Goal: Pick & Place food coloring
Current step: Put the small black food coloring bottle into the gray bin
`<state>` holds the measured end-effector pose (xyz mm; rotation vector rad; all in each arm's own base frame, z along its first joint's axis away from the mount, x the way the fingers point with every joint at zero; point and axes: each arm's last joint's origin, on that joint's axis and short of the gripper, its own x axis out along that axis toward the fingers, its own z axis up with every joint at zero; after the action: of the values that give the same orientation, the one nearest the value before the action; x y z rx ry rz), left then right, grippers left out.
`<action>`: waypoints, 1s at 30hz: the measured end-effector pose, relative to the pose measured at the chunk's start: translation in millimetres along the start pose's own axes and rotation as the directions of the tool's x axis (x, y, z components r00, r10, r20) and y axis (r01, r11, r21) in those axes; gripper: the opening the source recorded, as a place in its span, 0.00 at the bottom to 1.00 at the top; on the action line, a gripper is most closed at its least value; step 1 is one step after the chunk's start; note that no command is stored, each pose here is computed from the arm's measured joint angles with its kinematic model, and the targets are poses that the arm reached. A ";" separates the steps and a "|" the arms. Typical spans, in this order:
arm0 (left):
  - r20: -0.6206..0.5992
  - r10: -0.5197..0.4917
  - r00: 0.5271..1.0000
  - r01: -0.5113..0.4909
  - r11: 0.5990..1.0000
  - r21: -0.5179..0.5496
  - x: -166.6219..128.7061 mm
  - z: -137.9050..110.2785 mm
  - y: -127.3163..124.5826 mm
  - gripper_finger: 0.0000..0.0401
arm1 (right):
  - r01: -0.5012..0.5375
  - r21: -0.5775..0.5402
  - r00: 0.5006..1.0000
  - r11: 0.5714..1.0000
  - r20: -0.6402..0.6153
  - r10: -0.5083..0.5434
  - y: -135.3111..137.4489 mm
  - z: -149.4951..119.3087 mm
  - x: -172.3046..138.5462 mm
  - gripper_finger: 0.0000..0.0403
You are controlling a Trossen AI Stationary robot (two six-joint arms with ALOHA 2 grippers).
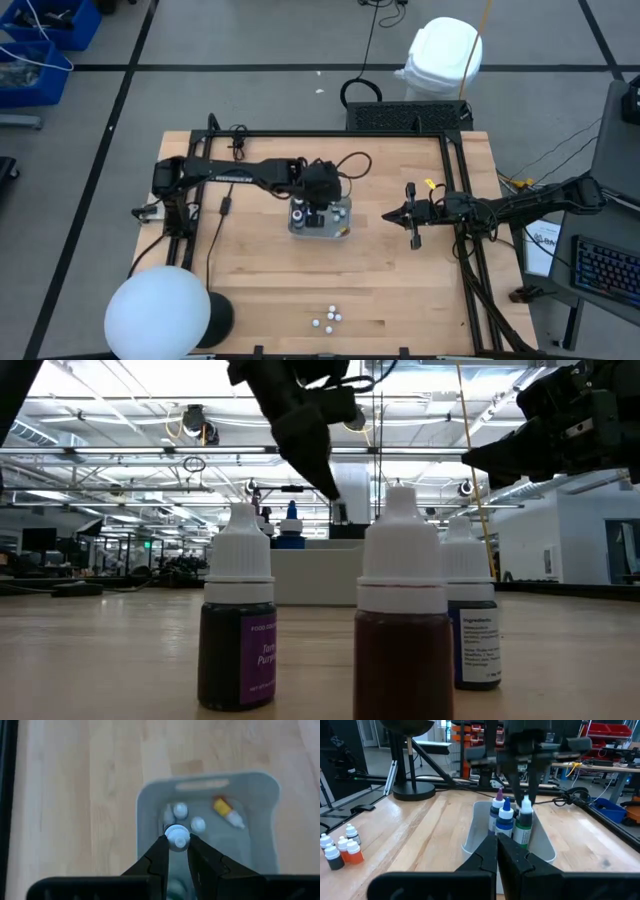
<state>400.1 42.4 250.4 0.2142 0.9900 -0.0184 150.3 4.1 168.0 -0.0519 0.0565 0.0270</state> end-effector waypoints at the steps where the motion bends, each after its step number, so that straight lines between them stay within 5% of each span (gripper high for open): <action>1: -0.007 -0.005 1.000 0.005 1.000 0.019 2.3 -0.6 -0.7 0.16 | 0.000 -0.004 1.000 1.000 0.000 0.000 0.0 0.0 0.0 0.01; 30: -0.141 -0.042 0.989 0.062 0.989 0.137 64.4 -21.2 6.5 0.16 | 0.002 0.003 1.000 1.000 0.020 -0.002 -0.2 1.9 0.3 0.01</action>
<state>418.7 58.0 186.8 0.3227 1.1330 -0.1231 150.7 4.0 169.9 -0.0486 0.0363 0.0251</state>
